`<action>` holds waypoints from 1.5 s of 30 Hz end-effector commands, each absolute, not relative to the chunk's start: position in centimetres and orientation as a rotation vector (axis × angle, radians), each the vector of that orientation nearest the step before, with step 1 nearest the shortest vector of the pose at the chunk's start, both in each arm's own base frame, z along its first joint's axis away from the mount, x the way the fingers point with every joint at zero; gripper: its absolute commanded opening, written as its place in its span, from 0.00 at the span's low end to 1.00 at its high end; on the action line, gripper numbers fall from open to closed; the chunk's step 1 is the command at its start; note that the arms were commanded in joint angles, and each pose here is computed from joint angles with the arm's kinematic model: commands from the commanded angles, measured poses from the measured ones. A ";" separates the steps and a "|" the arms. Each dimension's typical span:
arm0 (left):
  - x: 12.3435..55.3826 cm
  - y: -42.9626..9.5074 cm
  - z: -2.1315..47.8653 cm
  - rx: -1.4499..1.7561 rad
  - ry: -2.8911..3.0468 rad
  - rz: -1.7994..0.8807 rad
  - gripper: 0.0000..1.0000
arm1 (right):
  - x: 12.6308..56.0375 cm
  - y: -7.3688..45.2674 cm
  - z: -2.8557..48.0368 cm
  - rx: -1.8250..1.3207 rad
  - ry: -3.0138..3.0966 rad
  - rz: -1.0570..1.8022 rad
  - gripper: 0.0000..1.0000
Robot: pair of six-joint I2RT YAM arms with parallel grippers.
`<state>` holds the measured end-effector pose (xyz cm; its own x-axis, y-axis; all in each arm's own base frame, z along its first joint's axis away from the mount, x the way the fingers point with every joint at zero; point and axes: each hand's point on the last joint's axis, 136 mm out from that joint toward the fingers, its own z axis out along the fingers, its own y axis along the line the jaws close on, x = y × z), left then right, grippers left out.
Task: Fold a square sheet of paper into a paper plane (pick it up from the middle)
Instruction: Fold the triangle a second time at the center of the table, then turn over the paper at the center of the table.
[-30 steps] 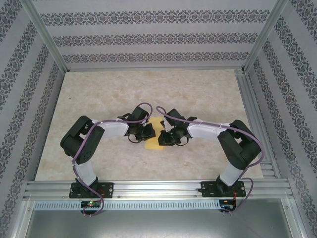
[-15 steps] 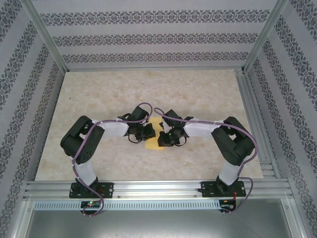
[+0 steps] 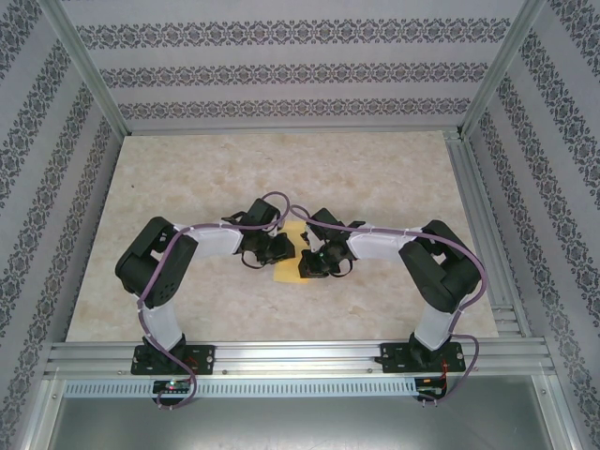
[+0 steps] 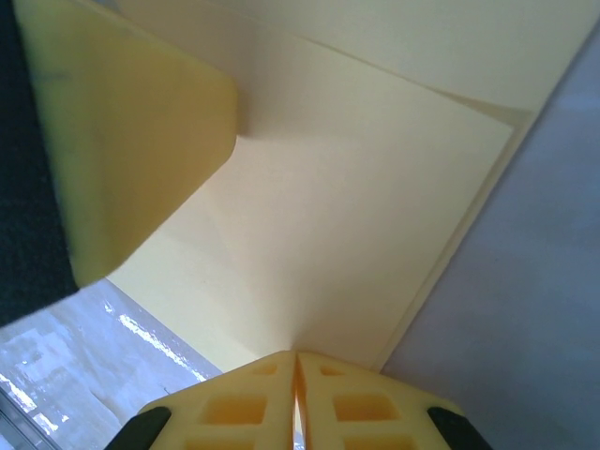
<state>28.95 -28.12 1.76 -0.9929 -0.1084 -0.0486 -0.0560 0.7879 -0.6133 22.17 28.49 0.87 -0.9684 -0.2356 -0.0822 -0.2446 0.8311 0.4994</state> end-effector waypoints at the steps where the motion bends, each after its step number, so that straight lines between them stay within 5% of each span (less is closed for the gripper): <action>1: 30.4 -24.0 -1.4 -0.209 2.948 -0.783 0.18 | 19.9 24.0 -2.8 -0.356 3.145 0.538 0.11; 18: 34.8 -21.9 2.5 -0.283 2.812 -0.841 0.21 | 21.3 26.1 -0.3 -0.348 3.056 0.686 0.12; 27: 32.0 -22.0 6.0 -0.318 2.704 -0.982 0.42 | 26.7 30.1 10.1 -0.314 2.691 0.948 0.30; 32: 30.0 -23.2 6.7 -0.318 2.685 -1.072 0.49 | 27.5 29.4 8.6 -0.337 2.744 0.842 0.31; 45: 28.4 -27.8 4.8 -0.335 2.730 -1.198 0.43 | 29.2 29.2 4.3 -0.324 2.829 0.784 0.23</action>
